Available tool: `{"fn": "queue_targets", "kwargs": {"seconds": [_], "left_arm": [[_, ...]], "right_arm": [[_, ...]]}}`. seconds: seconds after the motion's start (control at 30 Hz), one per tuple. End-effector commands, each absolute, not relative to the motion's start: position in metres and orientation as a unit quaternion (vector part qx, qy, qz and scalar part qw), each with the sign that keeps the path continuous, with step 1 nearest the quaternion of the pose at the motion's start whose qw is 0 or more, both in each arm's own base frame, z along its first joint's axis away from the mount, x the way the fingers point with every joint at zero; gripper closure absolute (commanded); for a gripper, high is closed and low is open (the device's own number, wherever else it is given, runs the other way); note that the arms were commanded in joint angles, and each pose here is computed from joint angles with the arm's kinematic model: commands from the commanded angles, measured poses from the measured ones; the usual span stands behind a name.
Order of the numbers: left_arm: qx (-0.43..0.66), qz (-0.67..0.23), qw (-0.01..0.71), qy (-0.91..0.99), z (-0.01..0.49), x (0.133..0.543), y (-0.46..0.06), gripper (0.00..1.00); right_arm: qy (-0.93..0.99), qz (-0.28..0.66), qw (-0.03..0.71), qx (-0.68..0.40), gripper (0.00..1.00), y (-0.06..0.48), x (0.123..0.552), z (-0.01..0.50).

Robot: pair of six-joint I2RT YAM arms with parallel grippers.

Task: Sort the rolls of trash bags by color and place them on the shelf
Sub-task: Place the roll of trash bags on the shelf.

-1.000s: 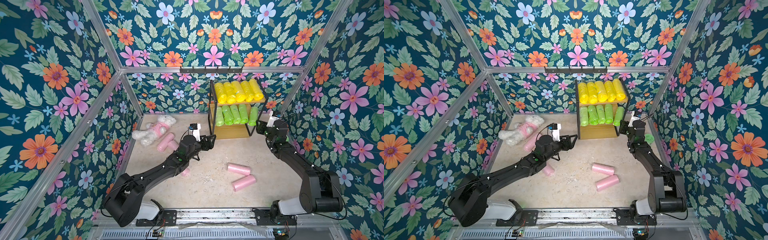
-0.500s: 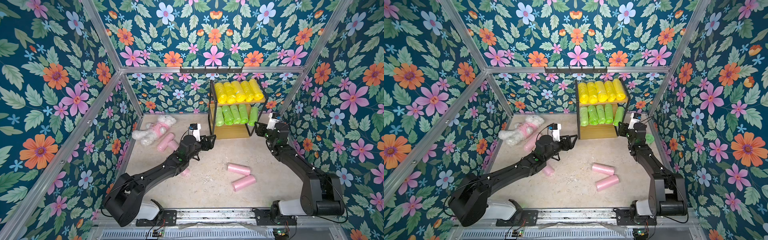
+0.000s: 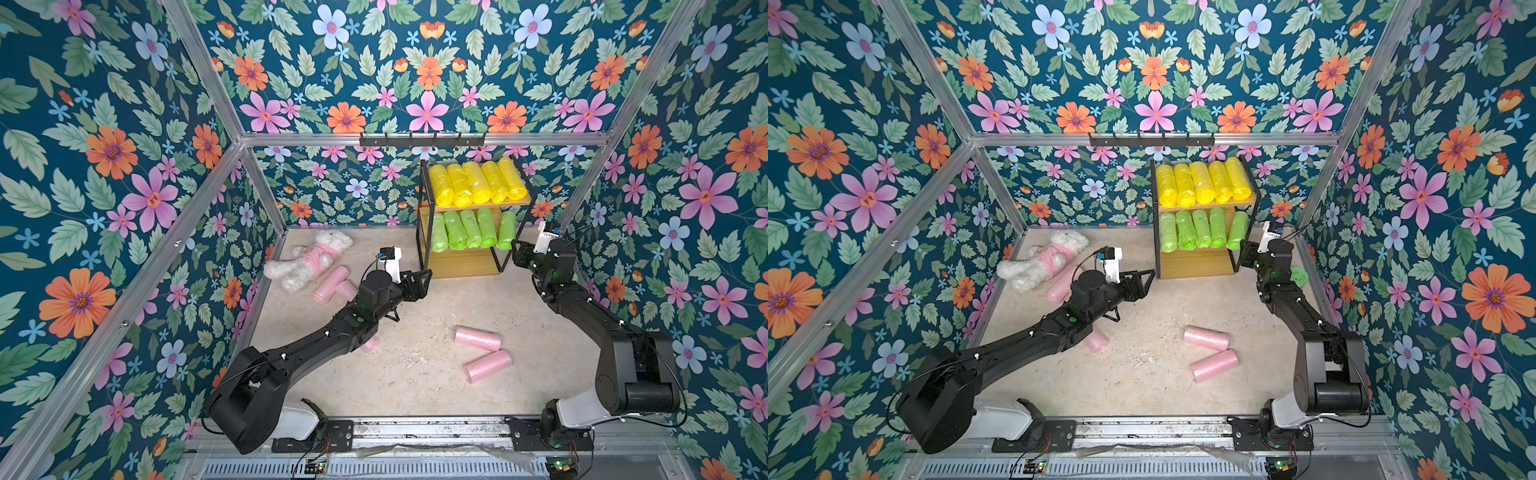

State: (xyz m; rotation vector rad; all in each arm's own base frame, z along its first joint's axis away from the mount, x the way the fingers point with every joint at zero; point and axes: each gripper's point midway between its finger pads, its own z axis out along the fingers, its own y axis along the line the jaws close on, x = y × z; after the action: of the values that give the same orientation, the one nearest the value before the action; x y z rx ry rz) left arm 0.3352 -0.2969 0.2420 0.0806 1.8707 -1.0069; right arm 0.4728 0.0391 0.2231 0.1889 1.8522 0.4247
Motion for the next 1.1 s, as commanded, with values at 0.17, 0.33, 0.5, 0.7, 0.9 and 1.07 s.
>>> {"fn": "queue_targets", "kwargs": {"seconds": [0.17, 0.33, 0.5, 0.7, 0.9, 1.07], "left_arm": [[0.035, -0.412, 0.49, 0.768, 0.244, 0.337, -0.297, 0.2], [0.036, -0.412, 0.488, 0.769, 0.244, 0.338, -0.299, 0.2], [0.036, -0.414, 0.485, 0.77, 0.242, 0.339, -0.301, 0.2], [0.037, -0.416, 0.482, 0.77, 0.241, 0.34, -0.303, 0.2], [0.036, -0.416, 0.483, 0.77, 0.241, 0.34, -0.303, 0.2], [0.036, -0.415, 0.483, 0.77, 0.241, 0.34, -0.302, 0.2]], "right_arm": [[0.789, 0.158, 0.586, 0.096, 0.56, 0.028, 0.477, 0.226], [0.786, 0.173, 0.587, 0.084, 0.56, 0.033, 0.467, 0.228], [0.774, 0.193, 0.6, 0.061, 0.52, 0.042, 0.45, 0.233], [0.773, 0.212, 0.596, 0.043, 0.48, 0.051, 0.448, 0.226], [0.781, 0.21, 0.587, 0.046, 0.46, 0.05, 0.461, 0.22], [0.788, 0.2, 0.58, 0.049, 0.46, 0.048, 0.475, 0.216]]}}
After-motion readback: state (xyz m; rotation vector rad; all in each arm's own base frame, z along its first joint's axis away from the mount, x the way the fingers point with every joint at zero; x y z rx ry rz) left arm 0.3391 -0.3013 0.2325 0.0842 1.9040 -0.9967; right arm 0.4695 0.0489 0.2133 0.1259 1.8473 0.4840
